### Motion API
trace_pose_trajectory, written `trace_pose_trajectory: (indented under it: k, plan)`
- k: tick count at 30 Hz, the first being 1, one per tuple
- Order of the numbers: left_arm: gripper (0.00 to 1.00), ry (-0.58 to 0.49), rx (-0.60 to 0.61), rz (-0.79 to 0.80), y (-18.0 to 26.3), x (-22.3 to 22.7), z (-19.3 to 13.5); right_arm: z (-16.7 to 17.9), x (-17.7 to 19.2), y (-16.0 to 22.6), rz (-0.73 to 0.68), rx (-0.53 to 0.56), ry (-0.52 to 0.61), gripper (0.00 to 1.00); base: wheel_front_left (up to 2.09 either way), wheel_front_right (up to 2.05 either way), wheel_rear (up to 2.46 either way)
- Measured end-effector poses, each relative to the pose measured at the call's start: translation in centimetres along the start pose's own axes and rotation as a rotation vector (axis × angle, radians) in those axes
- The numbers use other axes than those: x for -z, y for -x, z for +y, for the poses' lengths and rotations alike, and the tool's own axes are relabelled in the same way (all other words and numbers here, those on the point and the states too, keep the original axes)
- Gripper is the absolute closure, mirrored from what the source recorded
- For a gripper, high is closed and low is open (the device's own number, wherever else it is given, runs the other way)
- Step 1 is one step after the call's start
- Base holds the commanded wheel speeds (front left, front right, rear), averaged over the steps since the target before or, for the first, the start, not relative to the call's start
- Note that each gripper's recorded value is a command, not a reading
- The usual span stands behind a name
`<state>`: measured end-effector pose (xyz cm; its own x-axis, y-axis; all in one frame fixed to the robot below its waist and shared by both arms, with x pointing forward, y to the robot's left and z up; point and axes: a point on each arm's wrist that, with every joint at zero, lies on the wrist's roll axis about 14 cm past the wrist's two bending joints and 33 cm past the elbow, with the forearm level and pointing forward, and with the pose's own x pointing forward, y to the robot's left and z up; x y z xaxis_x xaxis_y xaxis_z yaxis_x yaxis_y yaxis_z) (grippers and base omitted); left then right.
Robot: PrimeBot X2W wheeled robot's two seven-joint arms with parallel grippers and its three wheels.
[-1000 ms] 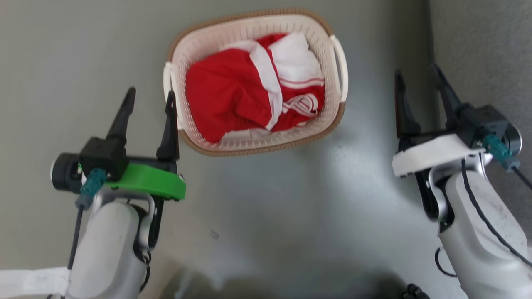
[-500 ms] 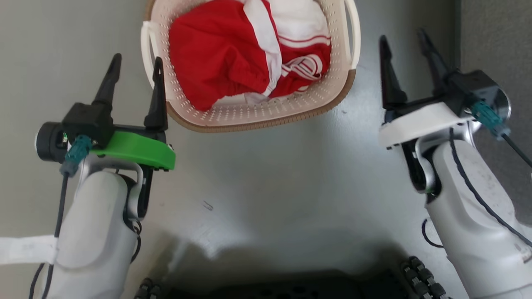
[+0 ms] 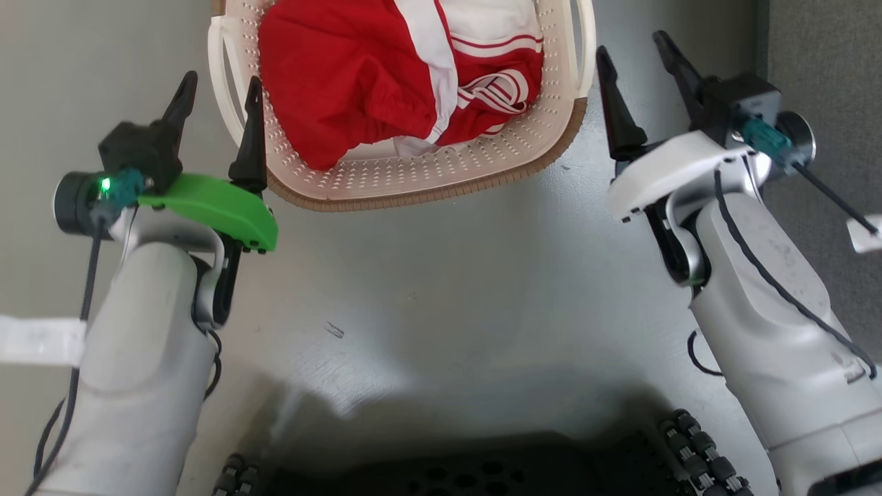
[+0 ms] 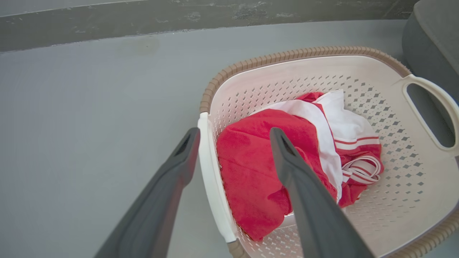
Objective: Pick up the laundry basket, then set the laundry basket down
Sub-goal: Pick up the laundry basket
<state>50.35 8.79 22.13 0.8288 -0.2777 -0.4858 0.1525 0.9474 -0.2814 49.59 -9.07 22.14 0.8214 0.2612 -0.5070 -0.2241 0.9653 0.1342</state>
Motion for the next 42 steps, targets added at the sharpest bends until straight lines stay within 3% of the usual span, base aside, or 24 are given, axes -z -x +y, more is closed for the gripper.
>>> trace_pose_trajectory:
  k: [30,40,41,42]
  plan:
    - [0.0,0.009,0.008,0.345,-4.8,6.4,2.6,-0.6,5.3,-4.6,0.287,-0.076,0.042,0.0,0.0,0.0,0.0]
    - [0.0,0.043,0.009,0.367,-5.8,6.7,2.2,-0.2,5.8,-5.7,0.32,-0.1,0.007,0.0,0.0,0.0,0.0]
    - [0.08,0.047,0.011,0.37,-5.9,6.7,2.1,-0.1,5.9,-5.8,0.323,-0.103,0.008,0.53,0.0,0.0,0.0]
    - [0.62,0.05,0.01,0.372,-5.9,6.8,2.2,0.0,6.1,-5.9,0.332,-0.107,0.013,0.71,0.0,0.0,0.0]
